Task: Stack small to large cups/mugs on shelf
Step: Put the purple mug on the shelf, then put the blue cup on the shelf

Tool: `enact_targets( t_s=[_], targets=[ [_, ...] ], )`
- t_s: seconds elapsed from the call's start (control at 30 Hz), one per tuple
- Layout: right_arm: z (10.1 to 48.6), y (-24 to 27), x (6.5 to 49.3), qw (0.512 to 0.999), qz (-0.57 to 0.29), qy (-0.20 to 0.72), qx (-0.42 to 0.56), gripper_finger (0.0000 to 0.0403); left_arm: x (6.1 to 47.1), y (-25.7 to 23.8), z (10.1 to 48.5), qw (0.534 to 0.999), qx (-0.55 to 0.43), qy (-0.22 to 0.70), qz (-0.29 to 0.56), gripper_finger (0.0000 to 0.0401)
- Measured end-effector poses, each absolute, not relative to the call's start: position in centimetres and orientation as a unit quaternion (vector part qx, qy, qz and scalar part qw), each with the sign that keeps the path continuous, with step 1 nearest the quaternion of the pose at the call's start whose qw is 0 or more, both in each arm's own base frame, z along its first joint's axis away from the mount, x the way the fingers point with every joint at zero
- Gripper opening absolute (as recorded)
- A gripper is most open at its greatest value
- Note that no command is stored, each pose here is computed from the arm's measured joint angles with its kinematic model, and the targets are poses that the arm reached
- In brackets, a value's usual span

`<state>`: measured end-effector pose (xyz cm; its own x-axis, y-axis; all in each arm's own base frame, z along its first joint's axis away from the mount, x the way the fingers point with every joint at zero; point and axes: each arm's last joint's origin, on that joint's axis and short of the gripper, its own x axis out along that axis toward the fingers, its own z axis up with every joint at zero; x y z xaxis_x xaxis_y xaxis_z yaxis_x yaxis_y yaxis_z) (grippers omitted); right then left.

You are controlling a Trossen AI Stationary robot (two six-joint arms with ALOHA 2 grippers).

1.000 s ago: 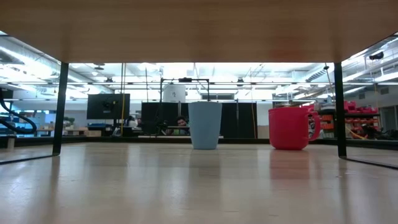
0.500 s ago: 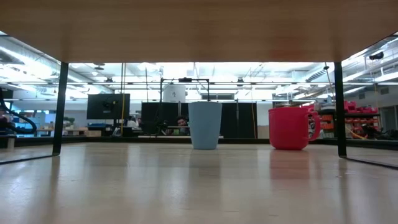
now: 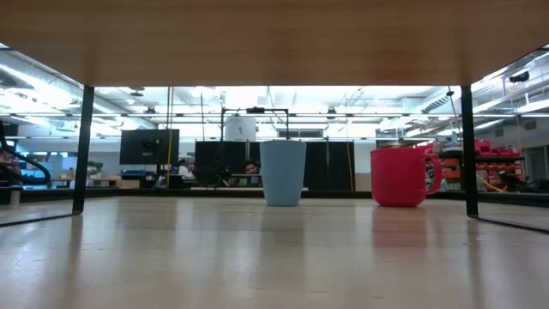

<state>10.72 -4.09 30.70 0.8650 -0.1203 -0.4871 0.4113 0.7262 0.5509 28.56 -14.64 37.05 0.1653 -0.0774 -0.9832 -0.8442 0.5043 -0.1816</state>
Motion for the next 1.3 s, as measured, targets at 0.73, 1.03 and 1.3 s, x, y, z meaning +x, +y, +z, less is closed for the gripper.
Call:
enact_targets(
  t_s=[0.73,1.03,1.3],
  targets=[
    [30.7,-4.1,10.7,0.904,-0.147,0.215,0.339,0.0083,27.7,-14.2,38.7,0.649,-0.453,0.541,0.285,0.0105],
    [30.7,-4.1,10.7,0.904,-0.147,0.215,0.340,0.0083,27.0,-12.9,40.0,0.659,-0.471,0.515,0.280,0.0105],
    [30.7,-4.1,10.7,0.903,-0.147,0.214,0.341,0.0083,25.9,-10.9,41.7,0.689,-0.472,0.476,0.275,0.0105]
  ],
)
